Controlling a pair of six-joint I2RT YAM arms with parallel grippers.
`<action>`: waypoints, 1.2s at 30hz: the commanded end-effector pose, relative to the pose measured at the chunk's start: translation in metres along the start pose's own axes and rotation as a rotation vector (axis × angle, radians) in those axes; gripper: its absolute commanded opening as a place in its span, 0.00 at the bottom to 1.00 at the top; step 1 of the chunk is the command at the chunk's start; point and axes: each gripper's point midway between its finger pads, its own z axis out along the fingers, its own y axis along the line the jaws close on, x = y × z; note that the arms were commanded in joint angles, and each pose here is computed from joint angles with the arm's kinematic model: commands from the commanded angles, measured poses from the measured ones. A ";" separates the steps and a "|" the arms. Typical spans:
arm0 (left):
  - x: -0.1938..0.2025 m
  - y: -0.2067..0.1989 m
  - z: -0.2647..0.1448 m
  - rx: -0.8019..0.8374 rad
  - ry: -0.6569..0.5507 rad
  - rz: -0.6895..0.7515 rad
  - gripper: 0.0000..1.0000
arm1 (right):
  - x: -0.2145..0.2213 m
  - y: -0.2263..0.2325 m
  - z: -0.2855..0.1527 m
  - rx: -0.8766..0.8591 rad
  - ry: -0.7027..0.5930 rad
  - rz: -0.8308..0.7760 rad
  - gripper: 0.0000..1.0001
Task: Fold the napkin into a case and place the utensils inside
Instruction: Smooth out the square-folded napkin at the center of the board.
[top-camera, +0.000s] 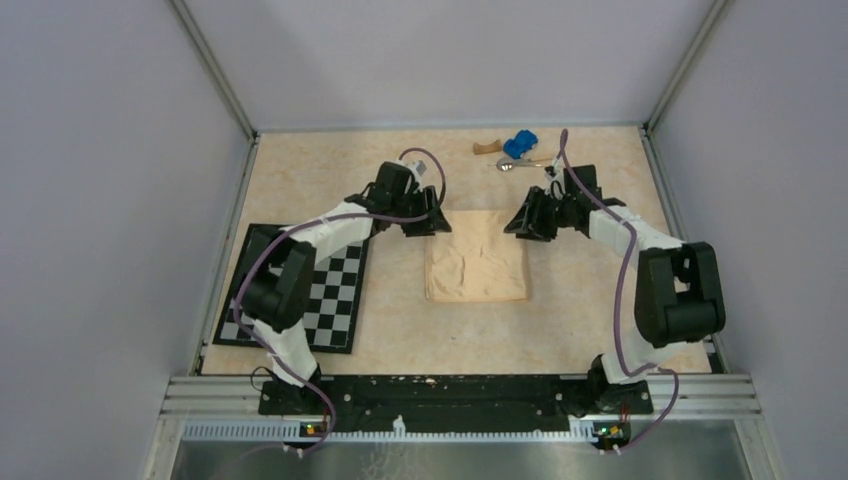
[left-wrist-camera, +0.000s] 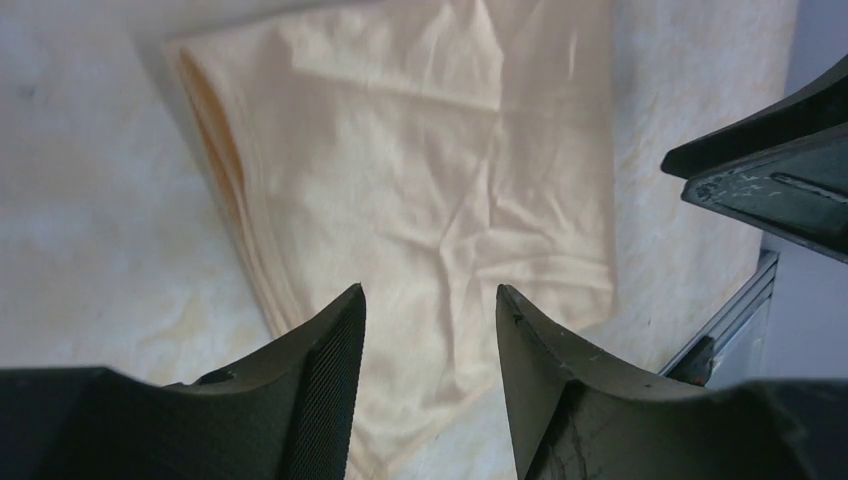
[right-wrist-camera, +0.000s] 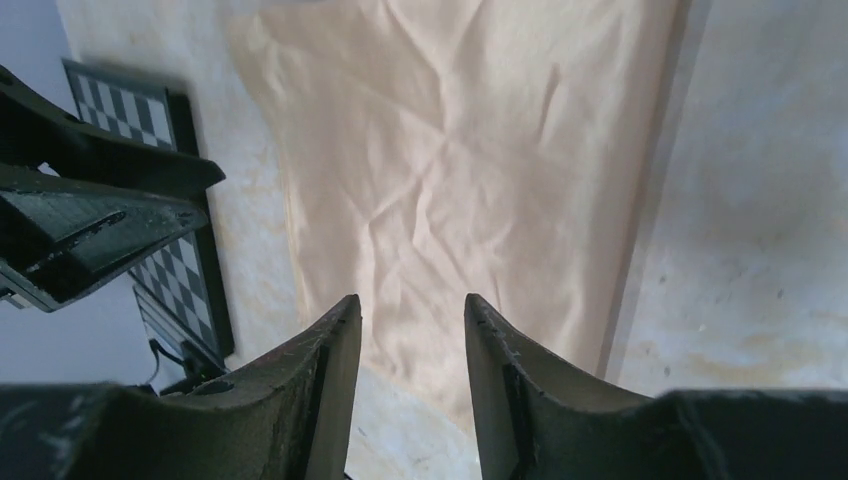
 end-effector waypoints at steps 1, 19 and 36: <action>-0.040 -0.024 0.027 0.115 -0.021 -0.014 0.56 | -0.049 0.003 0.014 -0.090 -0.079 0.050 0.43; -0.080 0.057 0.072 0.052 -0.062 -0.111 0.56 | -0.114 -0.049 0.080 -0.138 -0.094 0.074 0.52; -0.101 -0.017 0.038 0.172 -0.125 -0.001 0.69 | -0.133 -0.001 0.049 -0.303 -0.146 0.075 0.55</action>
